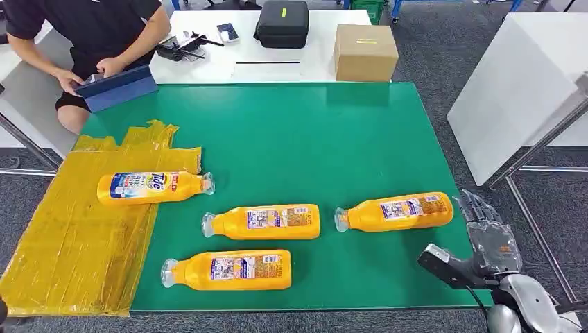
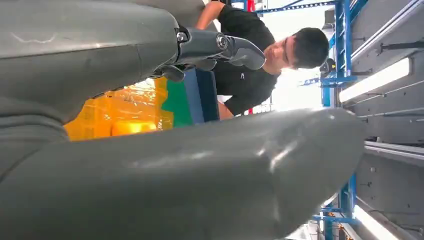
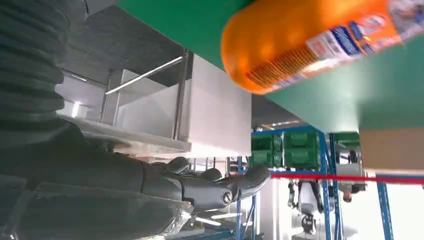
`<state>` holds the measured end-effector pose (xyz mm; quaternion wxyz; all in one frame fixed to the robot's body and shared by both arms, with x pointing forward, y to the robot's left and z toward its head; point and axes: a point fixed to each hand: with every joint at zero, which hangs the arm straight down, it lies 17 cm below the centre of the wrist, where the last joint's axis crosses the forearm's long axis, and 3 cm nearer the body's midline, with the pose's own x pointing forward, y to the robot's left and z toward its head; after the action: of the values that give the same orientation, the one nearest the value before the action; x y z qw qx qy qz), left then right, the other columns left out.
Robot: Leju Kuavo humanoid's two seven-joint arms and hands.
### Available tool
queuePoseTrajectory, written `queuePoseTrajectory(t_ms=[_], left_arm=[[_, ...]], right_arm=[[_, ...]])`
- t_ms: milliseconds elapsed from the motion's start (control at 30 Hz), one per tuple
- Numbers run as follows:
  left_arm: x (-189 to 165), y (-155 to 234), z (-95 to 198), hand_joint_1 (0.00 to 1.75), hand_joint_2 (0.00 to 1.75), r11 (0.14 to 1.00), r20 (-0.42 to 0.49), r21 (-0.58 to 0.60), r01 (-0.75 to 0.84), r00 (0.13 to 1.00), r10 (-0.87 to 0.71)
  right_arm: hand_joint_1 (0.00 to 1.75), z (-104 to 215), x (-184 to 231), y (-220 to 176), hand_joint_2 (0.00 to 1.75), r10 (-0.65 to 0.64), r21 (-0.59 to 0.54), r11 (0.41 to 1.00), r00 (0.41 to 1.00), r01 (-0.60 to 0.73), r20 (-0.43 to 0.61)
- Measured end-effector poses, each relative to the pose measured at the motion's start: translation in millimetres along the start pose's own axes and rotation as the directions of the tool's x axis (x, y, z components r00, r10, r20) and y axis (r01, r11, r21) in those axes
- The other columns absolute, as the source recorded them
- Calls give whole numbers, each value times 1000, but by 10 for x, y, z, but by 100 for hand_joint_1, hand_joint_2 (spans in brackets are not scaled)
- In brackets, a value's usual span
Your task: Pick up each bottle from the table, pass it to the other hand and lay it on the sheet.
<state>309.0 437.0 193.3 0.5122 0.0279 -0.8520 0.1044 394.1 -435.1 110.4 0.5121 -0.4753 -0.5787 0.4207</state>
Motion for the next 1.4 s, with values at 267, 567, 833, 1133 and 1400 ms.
queuePoseTrajectory(t_ms=[267,567,833,1133,1400], left_arm=[[-38,-52,39,0,0,1000,-14,-27,-15,1000,15],[-264,-319,-301,0,0,996,-14,-73,-45,999,44],[-393,-490,-447,0,0,991,-30,-114,-67,997,64],[-520,-591,-503,0,0,985,-58,-149,-83,995,75],[-593,-707,-559,0,0,980,-72,-171,-101,993,90]], right_arm=[[0,-81,51,351,175,51,98,994,999,-50,-3],[0,-69,396,557,175,56,145,988,998,-56,4],[0,-101,578,580,175,43,144,988,999,-47,28],[0,-115,501,407,175,80,108,991,997,-81,12],[0,-51,250,322,175,146,102,985,989,-142,-30]])
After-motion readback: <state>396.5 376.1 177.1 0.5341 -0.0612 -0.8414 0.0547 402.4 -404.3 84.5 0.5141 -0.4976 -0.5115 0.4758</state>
